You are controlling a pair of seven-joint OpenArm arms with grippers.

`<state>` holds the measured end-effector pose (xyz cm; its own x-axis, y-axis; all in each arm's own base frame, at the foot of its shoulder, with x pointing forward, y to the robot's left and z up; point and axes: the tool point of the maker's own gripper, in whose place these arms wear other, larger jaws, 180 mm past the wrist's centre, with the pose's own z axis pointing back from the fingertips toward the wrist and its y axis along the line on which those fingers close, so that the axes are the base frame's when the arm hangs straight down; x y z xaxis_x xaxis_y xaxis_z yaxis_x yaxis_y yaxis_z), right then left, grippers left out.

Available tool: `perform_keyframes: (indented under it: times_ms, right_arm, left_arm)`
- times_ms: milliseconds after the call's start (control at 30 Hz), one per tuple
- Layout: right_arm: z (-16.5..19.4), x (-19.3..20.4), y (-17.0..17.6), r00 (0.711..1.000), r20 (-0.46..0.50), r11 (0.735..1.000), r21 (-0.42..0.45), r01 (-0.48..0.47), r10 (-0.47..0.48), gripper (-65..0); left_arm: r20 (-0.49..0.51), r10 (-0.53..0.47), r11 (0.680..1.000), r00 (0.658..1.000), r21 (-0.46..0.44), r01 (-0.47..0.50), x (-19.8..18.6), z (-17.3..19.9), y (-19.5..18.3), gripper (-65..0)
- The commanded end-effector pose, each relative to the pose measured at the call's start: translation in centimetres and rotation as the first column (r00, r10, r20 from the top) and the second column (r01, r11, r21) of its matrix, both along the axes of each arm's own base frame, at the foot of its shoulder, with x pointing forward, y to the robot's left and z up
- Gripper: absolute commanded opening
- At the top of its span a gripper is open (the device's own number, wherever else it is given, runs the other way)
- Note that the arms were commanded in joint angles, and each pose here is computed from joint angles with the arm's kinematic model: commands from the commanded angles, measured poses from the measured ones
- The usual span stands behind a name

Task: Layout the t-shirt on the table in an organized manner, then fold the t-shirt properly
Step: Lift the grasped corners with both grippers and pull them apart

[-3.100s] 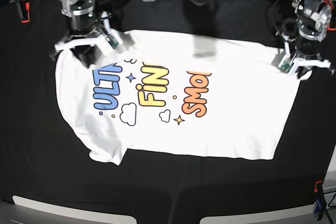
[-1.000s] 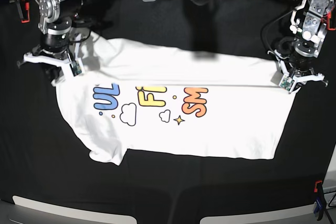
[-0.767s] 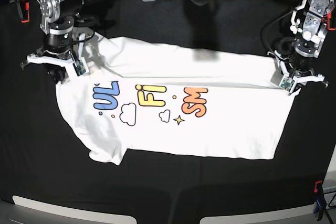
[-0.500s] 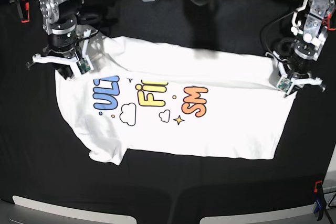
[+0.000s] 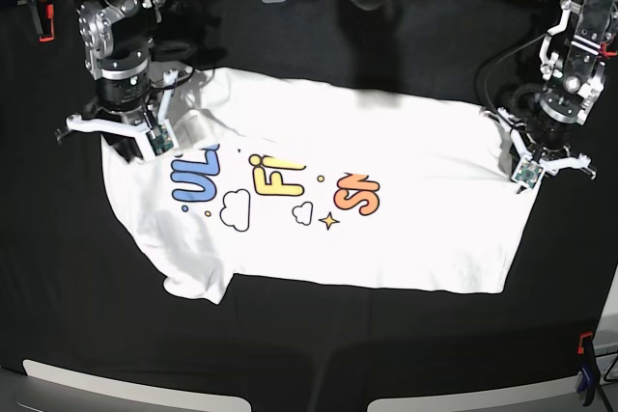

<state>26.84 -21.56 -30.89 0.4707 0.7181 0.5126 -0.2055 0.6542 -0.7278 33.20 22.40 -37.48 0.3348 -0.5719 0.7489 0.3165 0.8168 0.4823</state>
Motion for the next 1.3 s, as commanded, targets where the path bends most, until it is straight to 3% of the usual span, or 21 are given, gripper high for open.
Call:
perform_keyframes:
  times_ms: [0, 33, 67, 133, 200, 400, 500, 633, 700, 767, 967, 1133, 1200, 1267]
  right_arm:
    - [1.8, 0.9, -0.2, 0.997, 0.072, 0.999, -0.039, -0.016, 0.019, -39.8]
    - [2.1, 1.0, -0.3, 0.996, 0.086, 0.998, -0.061, -0.018, 0.023, -35.6]
    - [2.5, 1.1, -0.4, 0.995, 0.099, 0.997, -0.079, -0.019, 0.026, -33.9]
    - [2.8, 1.3, -0.5, 0.994, 0.110, 0.996, -0.086, -0.016, 0.025, -33.8]
    - [3.2, 1.6, -0.6, 0.992, 0.125, 0.995, -0.099, -0.015, 0.028, -33.8]
    - [4.7, 2.8, -0.8, 0.984, 0.176, 0.992, -0.128, -0.002, 0.024, -33.8]
    - [5.3, 3.4, -0.8, 0.981, 0.194, 0.994, -0.110, 0.003, 0.019, -33.8]
    - [2.9, 2.9, -0.1, 0.998, 0.059, 0.999, -0.036, -0.022, 0.024, -33.8]
    - [1.6, 2.5, 0.7, 0.998, -0.008, 0.998, -0.003, -0.063, 0.063, -33.8]
    - [1.5, 2.5, 0.9, 0.997, -0.014, 0.997, 0.010, -0.071, 0.071, -33.8]
    - [1.2, 2.1, 0.9, 0.997, -0.027, 0.998, 0.006, -0.065, 0.066, -33.8]
    - [1.1, -0.4, 1.8, 0.995, -0.063, 0.997, 0.009, -0.078, 0.079, -33.8]
    - [0.7, -2.3, 2.7, 0.989, -0.102, 0.994, 0.034, -0.102, 0.105, -33.8]
    - [-0.9, -4.8, 4.1, 0.965, -0.199, 0.985, 0.065, -0.160, 0.170, -33.8]
  left_arm:
    - [0.059, -0.006, 1.000, 0.998, 0.008, 0.005, 1.0, 1.7, 0.4, -65.0]
    - [0.058, -0.005, 1.000, 0.998, 0.008, 0.005, 1.0, 1.7, 0.4, -65.0]
    - [0.059, -0.006, 1.000, 0.998, 0.008, 0.005, 1.0, 1.7, 0.4, -59.8]
    - [0.058, -0.005, 1.000, 0.998, 0.008, 0.005, 1.0, 1.7, 0.4, -50.1]
    - [0.058, -0.006, 1.000, 0.998, 0.011, 0.006, 1.0, 1.7, 0.4, -45.6]
    - [0.057, -0.026, 0.996, 0.998, 0.090, 0.021, 1.0, 1.6, 0.8, -45.4]
    - [0.057, -0.025, 0.996, 0.998, 0.086, 0.020, 1.0, 1.6, 0.7, -45.4]
    - [0.006, 0.001, 0.995, 1.000, 0.104, -0.002, 0.8, 0.9, 1.3, -45.4]
    - [-0.103, 0.004, 0.991, 0.995, 0.132, 0.010, 0.5, -0.4, 1.6, -45.4]
    - [-0.178, 0.012, 0.987, 0.984, 0.160, 0.017, 0.6, -0.8, 2.0, -45.4]
    - [-0.130, 0.036, 0.984, 0.991, 0.179, -0.012, 3.2, 1.6, 2.5, -45.4]
    - [-0.103, -0.003, 0.986, 0.995, 0.163, 0.020, 2.7, 3.0, 0.7, -45.4]
    - [-0.091, -0.038, 0.987, 0.995, 0.150, 0.051, 1.7, 3.6, -0.7, -45.4]
    - [-0.085, -0.078, 0.989, 0.993, 0.122, 0.088, 0.3, 3.9, -2.4, -45.4]
